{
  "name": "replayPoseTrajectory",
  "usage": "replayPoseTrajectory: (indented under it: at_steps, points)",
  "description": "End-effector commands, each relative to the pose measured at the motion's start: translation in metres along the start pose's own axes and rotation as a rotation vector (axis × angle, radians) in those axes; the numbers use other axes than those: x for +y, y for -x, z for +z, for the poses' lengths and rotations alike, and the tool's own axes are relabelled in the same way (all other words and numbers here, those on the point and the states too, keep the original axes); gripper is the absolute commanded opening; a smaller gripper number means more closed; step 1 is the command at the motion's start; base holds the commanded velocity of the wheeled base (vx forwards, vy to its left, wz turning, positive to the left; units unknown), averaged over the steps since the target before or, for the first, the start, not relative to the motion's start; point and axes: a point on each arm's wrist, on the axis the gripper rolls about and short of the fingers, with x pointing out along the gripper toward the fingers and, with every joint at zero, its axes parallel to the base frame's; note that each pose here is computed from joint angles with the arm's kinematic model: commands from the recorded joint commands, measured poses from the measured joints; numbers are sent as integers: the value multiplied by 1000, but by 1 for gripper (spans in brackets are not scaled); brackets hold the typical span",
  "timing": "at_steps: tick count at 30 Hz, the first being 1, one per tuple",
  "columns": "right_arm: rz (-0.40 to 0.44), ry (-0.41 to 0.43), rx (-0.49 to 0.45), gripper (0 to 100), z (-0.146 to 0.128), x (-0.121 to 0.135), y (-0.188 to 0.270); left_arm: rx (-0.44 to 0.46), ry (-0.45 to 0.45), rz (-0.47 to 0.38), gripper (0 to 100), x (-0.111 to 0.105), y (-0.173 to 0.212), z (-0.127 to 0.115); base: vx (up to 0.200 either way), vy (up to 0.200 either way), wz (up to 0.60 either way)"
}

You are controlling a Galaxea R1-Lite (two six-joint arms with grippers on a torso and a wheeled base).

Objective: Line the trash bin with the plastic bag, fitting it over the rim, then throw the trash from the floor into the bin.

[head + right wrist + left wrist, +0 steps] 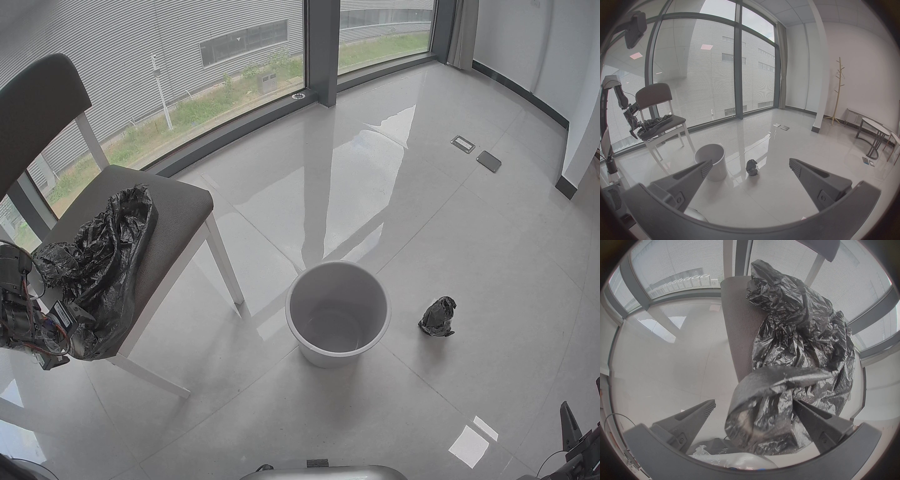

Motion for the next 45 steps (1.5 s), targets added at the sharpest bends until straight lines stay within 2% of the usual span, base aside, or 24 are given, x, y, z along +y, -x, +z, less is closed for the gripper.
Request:
replayPoseTrajectory:
  at_steps: [1,2,3,10,21,23,29,30,31,32,33,34,35,36,37,38,41,45]
  points:
    - [-1,1,5,100,-5,0,0,19,21,0,100,1,-7,1,0,0,0]
    - [-1,3,3,100,-5,0,0,14,35,-13,100,0,-7,1,0,0,0]
    - [-1,1,5,100,-5,0,0,11,39,-15,0,0,-7,1,0,0,0]
    - [3,-5,2,100,-5,0,0,-14,59,-44,0,-3,-2,5,0,0,0]
    - [8,-2,2,100,-5,0,0,-65,17,-80,0,-5,19,-1,0,0,0]
    - [6,-3,2,100,-5,0,0,-85,-39,-115,0,-9,32,-7,0,0,0]
    - [37,41,0,100,-5,1,0,-148,-341,-214,0,-13,76,-30,0,0,0]
    - [46,47,-4,100,-4,1,0,-157,-377,-224,0,-14,79,-31,0,0,0]
    - [46,47,-4,100,-4,1,0,-157,-377,-224,0,-14,79,-31,0,0,0]
    - [113,35,-118,100,18,2,5,-203,-476,-246,0,-18,89,-32,0,0,0]
    - [226,-12,-213,100,63,3,11,-242,-542,-257,0,-21,97,-31,0,0,0]
    - [247,-50,-187,100,79,3,6,-255,-572,-265,0,-23,100,-31,0,0,0]
    - [247,-69,-165,100,82,3,3,-262,-583,-266,0,-24,101,-31,0,0,0]
    - [218,-141,-58,100,84,4,-9,-288,-633,-297,0,-31,108,-30,0,0,0]
    - [218,-141,-58,100,84,4,-9,-288,-633,-297,0,-31,108,-30,0,0,0]
    - [218,-176,65,100,71,4,-18,-329,-697,-374,0,-43,125,-33,0,0,0]
    - [238,-180,234,100,63,5,-30,-375,-768,-480,0,-64,151,-34,0,0,0]
    - [273,-171,433,100,64,9,-57,-327,-943,-623,0,-87,182,-41,0,0,0]
